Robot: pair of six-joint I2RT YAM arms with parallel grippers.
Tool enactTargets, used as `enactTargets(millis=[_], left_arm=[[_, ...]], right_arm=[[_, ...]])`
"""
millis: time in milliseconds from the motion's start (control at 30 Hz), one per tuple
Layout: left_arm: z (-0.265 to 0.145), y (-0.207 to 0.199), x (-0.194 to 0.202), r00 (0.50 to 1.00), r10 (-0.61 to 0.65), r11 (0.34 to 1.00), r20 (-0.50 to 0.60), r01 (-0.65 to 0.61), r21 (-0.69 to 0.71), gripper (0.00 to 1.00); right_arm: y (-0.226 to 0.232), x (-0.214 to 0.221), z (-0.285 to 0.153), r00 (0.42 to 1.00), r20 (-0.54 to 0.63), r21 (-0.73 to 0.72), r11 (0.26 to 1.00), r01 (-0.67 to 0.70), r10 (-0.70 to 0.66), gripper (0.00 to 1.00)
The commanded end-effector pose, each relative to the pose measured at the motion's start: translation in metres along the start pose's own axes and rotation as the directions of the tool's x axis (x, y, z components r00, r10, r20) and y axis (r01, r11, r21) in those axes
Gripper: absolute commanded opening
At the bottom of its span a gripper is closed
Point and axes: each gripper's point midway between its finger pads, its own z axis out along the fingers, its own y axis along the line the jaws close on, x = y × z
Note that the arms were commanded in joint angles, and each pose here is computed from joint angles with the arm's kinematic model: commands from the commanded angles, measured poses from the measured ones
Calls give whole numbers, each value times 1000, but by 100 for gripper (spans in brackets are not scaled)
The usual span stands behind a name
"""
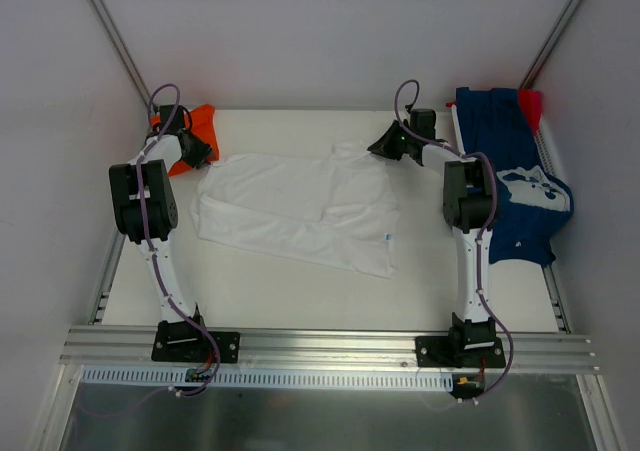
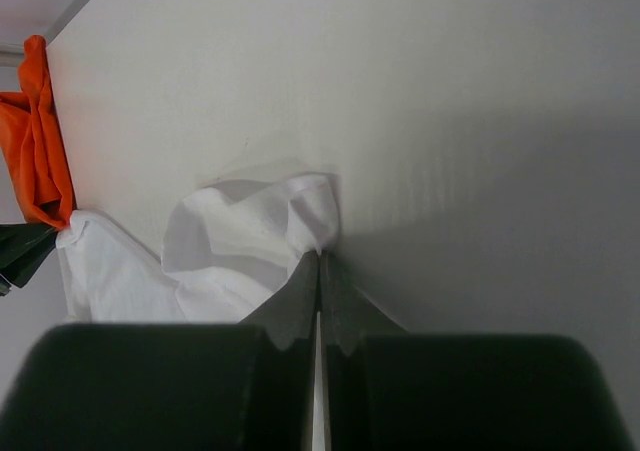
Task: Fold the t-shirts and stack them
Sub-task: Grap the side of the flattened tshirt furthest away from the robot with both arms
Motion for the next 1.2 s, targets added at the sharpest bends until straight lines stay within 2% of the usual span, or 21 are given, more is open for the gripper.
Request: enactTargets(millis=[0, 133, 167, 200, 233, 667, 933, 1067, 1167], left_arm=[[-4, -9, -10, 1000, -6, 999, 14, 6, 42, 27], [-1, -9, -8, 1000, -5, 999, 9, 5, 41, 16], [-1, -8, -8, 1000, -2, 999, 9, 2, 38, 12], [0, -7, -7, 1000, 2, 999, 8, -2, 37, 3], [1, -7, -7, 1000, 6, 999, 7, -6, 36, 1], [7, -5, -4, 1000, 26, 999, -3, -26, 33, 0], [-26, -23, -12, 993, 93, 993, 73, -97, 59, 0], [-37, -27, -9, 992, 92, 993, 83, -98, 72, 0], [-48, -30, -7, 994, 75, 992, 86, -83, 94, 0]], right_arm=[[0, -6, -6, 1000, 1, -1, 1000, -6, 6, 0], [0, -6, -5, 1000, -2, 0, 1000, -7, 7, 0], [1, -7, -5, 1000, -1, -1, 1000, -8, 8, 1], [1, -6, -5, 1000, -2, -2, 1000, -7, 7, 0], [1, -6, -5, 1000, -2, 0, 1000, -9, 9, 0], [-1, -6, -6, 1000, 4, 0, 1000, -8, 8, 0], [25, -14, -28, 999, 40, -26, 999, 24, -22, 0], [45, -21, -43, 998, 69, -53, 999, 15, -11, 0], [59, -10, -53, 998, 59, -56, 998, 30, -26, 0]])
